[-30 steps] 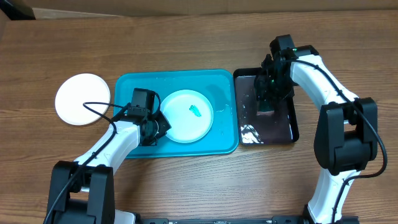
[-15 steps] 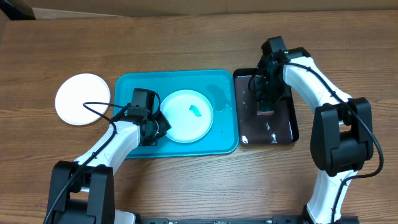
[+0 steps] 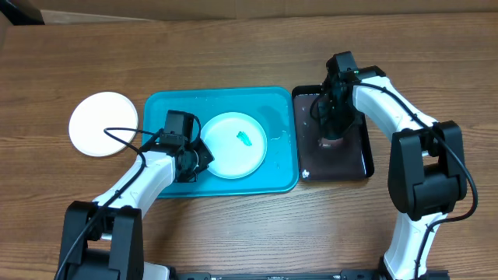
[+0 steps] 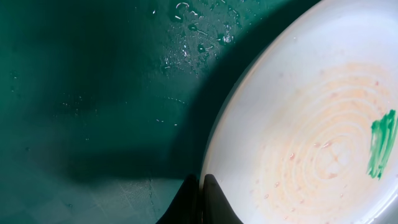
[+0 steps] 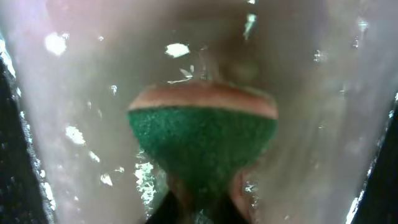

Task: Clean dirty plates on tray and stack at the side
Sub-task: 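Rub the green sponge around the wet black tray with the right gripper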

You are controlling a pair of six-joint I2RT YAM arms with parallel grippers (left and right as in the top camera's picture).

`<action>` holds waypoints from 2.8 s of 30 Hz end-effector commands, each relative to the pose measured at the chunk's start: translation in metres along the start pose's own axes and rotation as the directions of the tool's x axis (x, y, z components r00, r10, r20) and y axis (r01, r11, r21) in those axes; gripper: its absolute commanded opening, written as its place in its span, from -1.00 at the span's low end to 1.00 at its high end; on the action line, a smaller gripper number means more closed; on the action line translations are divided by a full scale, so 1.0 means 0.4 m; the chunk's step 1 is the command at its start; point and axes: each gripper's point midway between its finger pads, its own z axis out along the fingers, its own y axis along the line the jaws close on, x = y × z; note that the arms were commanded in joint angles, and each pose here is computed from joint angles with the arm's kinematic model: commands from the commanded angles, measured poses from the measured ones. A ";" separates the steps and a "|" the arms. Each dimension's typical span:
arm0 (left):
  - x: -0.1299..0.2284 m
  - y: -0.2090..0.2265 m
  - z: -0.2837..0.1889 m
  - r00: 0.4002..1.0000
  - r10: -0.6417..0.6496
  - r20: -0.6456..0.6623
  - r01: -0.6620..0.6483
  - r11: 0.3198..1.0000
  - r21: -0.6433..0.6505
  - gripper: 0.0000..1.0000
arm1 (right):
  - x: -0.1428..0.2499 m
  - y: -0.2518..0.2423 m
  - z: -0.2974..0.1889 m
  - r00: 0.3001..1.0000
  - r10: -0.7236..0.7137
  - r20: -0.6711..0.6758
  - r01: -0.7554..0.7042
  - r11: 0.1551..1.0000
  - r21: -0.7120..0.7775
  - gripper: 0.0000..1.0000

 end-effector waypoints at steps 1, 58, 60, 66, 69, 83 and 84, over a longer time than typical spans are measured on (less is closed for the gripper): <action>0.017 0.011 0.018 1.000 0.004 -0.023 -0.005 1.000 -0.018 -0.92 | -0.013 0.010 -0.050 0.999 -0.005 0.034 0.005 1.000 -0.006 -0.93; 0.017 0.011 0.018 1.000 0.008 -0.023 -0.009 1.000 -0.018 -0.92 | 0.080 0.032 -0.109 0.995 -0.004 0.096 -0.007 0.993 0.116 -0.93; 0.017 0.011 0.018 1.000 0.008 -0.023 -0.008 1.000 -0.018 -0.92 | 0.062 0.038 -0.148 0.994 -0.005 0.111 -0.008 0.994 0.113 -0.93; 0.017 0.011 0.018 1.000 0.008 -0.024 -0.009 1.000 -0.018 -0.92 | 0.033 0.069 -0.281 0.987 -0.010 0.159 -0.005 0.995 0.097 -0.93; 0.017 0.011 0.018 1.000 0.008 -0.024 -0.009 1.000 -0.018 -0.92 | 0.057 0.068 -0.283 0.990 0.023 0.140 -0.040 0.992 0.120 -0.92; 0.017 0.011 0.018 1.000 0.016 -0.024 -0.016 1.000 -0.017 -0.92 | 0.074 0.049 -0.224 0.989 0.000 0.151 -0.026 0.985 0.171 -0.93; 0.017 0.011 0.018 1.000 0.016 -0.024 -0.016 1.000 -0.017 -0.92 | 0.066 0.056 -0.252 0.986 -0.004 0.168 -0.024 0.986 0.165 -0.93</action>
